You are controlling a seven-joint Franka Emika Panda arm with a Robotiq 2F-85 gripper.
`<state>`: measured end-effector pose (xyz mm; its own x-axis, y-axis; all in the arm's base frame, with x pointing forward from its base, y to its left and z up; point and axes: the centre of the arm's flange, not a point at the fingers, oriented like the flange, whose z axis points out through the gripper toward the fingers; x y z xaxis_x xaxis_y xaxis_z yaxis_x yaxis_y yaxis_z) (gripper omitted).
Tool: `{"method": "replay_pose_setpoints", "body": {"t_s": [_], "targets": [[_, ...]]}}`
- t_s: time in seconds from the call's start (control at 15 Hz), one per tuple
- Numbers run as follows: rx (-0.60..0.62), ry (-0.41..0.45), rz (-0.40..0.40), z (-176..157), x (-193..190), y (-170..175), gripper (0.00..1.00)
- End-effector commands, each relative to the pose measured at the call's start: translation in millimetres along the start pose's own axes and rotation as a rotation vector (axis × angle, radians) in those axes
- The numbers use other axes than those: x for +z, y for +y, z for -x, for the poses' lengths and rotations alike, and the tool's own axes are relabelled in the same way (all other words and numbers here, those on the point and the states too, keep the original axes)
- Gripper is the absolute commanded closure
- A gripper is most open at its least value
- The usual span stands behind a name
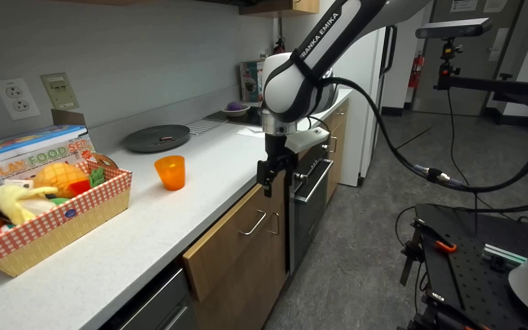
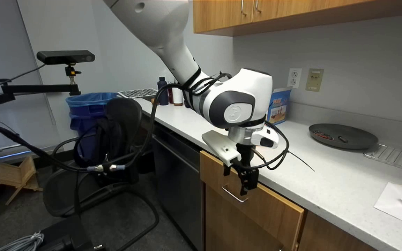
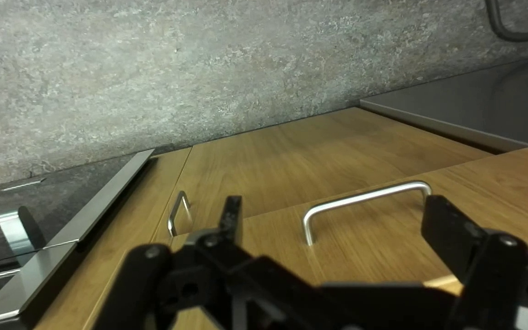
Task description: Open the top drawer
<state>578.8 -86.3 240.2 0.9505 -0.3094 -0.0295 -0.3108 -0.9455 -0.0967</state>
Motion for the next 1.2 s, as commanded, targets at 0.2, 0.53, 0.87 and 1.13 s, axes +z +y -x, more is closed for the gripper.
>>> {"method": "replay_pose_setpoints", "body": {"t_s": [0.2, 0.53, 0.87, 1.13], "targets": [[0.003, 0.006, -0.001, -3.0, -1.7, 1.3, 0.0], [0.019, 0.0, -0.025, 2.7, 8.3, -0.6, 0.0], [0.086, 0.005, -0.012, 22.3, 29.7, 4.7, 0.0], [0.197, 0.054, -0.062, 28.9, 48.3, 7.6, 0.0]]}}
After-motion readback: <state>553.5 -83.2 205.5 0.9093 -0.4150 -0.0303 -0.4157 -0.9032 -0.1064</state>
